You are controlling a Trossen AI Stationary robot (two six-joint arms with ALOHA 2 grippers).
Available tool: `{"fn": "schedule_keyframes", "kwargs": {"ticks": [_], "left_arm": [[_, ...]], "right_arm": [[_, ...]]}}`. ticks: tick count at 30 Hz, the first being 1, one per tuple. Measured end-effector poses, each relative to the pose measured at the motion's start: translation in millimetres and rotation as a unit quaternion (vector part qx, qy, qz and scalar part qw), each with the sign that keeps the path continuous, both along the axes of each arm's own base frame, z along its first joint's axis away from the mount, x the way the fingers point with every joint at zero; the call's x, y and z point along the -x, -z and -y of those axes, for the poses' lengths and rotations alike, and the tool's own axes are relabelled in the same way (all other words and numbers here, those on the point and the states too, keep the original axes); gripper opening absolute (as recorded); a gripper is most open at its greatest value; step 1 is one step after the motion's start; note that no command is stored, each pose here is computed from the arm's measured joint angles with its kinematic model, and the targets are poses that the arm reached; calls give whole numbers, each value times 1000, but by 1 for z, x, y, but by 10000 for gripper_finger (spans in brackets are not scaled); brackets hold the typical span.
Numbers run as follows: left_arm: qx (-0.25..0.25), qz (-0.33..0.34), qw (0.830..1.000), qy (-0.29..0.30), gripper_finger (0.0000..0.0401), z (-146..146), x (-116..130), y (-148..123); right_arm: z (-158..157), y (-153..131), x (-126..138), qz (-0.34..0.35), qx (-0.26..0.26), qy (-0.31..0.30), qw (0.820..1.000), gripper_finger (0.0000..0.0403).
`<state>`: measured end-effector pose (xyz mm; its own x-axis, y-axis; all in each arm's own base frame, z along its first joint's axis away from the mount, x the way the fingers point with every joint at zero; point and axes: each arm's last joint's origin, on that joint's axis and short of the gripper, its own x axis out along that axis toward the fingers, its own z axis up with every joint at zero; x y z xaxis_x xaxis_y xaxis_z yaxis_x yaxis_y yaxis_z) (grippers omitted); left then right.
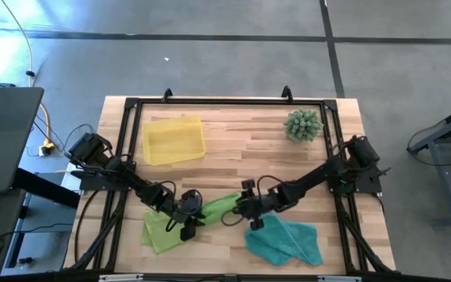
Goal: Roll microfiber towels into tight, uniform cylinder then place into a basket
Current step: Roll the green microfiber towel
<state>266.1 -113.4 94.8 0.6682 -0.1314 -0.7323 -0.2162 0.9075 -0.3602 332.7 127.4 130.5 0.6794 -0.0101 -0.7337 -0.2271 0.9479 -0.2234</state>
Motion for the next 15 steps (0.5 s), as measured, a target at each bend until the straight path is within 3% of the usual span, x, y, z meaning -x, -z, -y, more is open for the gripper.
{"fn": "schedule_keyframes", "kwargs": {"ticks": [6, 15], "left_arm": [[2, 0, 1000, -3, 129, 0, 0, 0], [9, 11, 1000, -3, 129, 0, 0, -5]], "right_arm": [[11, 1, -4, -19, -54, -6, 998, 215], [26, 3, -6, -37, -51, 14, 998, 194]]}}
